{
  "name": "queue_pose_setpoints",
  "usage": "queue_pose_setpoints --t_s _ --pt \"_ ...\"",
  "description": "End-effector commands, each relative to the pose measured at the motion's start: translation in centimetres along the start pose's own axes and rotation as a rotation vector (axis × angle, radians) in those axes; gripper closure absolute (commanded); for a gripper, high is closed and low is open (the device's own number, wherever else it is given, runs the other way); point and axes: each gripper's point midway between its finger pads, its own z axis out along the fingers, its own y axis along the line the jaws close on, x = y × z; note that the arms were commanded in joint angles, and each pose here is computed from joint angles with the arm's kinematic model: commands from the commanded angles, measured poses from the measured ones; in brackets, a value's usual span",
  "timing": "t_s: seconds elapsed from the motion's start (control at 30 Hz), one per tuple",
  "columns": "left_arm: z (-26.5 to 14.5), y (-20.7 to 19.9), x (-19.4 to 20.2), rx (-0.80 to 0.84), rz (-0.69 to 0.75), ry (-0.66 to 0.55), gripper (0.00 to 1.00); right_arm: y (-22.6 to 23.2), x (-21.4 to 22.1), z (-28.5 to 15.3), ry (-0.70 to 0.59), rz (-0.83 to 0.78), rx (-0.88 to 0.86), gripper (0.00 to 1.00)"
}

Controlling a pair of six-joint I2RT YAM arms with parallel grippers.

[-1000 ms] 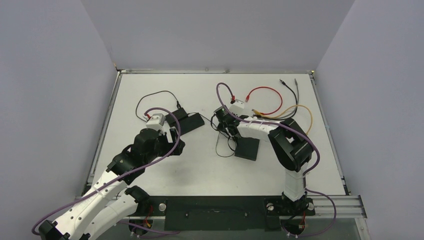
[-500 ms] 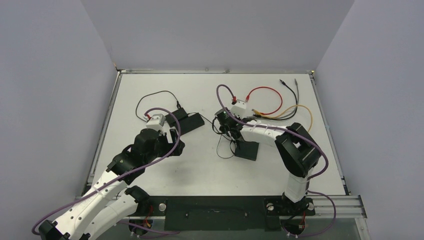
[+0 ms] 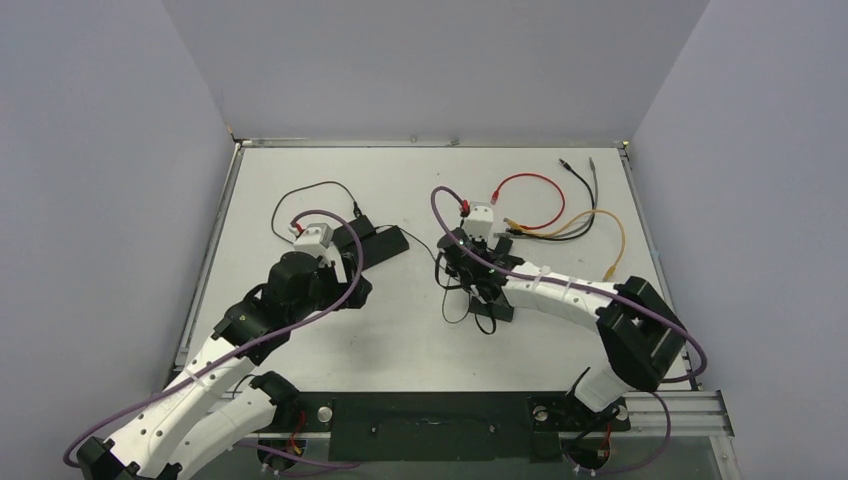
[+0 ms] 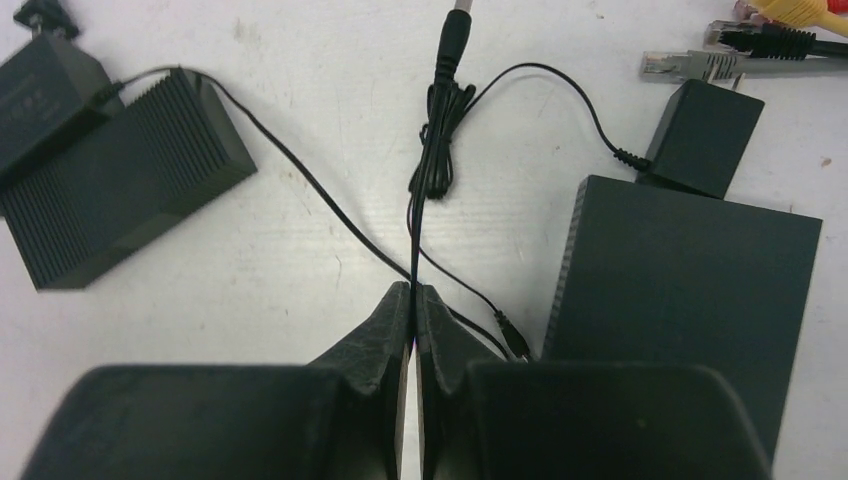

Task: Insert the plug into the switch port
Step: Pick up the power from the center of the board.

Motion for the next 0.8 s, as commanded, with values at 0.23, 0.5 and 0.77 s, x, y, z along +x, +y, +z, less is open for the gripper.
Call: queue_pose_setpoints --t_s 0.23,0.5,0.77 --pt "-2.2 -5.2 -3.0 0.244 0.045 -0.036 0.18 3.1 -0.1 -8.3 -0.120 -0.218 -0.527 1.00" --pt "-3.6 -8.6 -2.9 0.430 0.088 0.025 0.14 4.1 2.1 -15.0 -0.125 -0.397 -0.799 1.00" --pt "-5.3 -11.5 -2.3 0.606 0.101 0.089 0.14 4.3 3.9 -19.8 -0.090 -0.525 -0.979 1.00"
